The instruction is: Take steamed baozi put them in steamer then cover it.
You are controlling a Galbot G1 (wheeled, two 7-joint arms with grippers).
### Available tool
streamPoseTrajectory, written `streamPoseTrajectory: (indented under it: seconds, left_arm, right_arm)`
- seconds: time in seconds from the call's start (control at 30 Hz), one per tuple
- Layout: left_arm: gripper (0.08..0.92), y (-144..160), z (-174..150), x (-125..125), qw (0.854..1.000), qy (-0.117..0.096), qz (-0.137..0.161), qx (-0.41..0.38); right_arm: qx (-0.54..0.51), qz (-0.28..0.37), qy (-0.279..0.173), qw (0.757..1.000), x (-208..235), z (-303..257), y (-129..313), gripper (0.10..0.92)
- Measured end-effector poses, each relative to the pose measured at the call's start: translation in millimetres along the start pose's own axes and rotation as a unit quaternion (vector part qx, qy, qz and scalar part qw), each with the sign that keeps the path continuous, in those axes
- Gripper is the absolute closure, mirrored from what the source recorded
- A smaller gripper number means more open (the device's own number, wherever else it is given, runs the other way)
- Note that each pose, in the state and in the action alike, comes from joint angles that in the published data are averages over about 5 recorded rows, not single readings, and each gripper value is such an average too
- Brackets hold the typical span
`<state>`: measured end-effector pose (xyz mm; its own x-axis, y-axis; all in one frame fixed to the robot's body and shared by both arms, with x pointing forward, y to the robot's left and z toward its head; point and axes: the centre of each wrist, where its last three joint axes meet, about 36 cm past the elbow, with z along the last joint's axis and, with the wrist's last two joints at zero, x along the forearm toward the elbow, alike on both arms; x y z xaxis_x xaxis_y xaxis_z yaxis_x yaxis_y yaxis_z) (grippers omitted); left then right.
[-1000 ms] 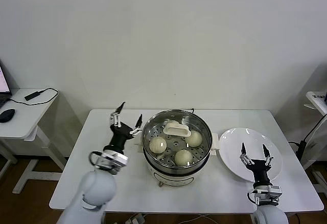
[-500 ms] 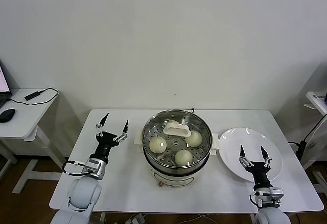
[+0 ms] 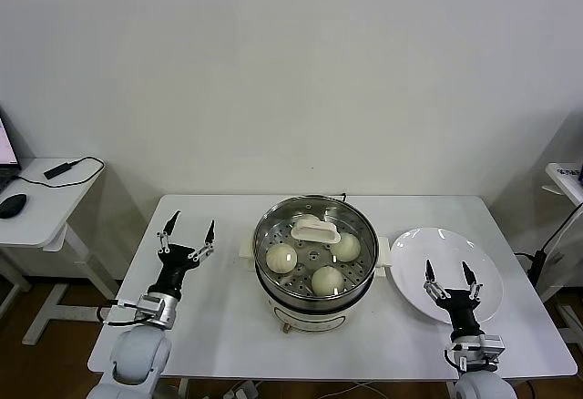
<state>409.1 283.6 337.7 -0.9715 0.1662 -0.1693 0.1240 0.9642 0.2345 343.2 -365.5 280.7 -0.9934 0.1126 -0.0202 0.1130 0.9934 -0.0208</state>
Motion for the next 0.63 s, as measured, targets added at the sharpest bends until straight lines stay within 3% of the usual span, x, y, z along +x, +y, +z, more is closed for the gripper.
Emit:
streamPoseTrajectory:
  seconds: [0.63]
  left_arm:
    - [0.177,-10.6,3.9,18.2,1.000,0.004,0.006,0.017]
  right_arm:
    - [-0.005,0.007,-0.007,1.000,0.6,-1.9,-2.8,0.200]
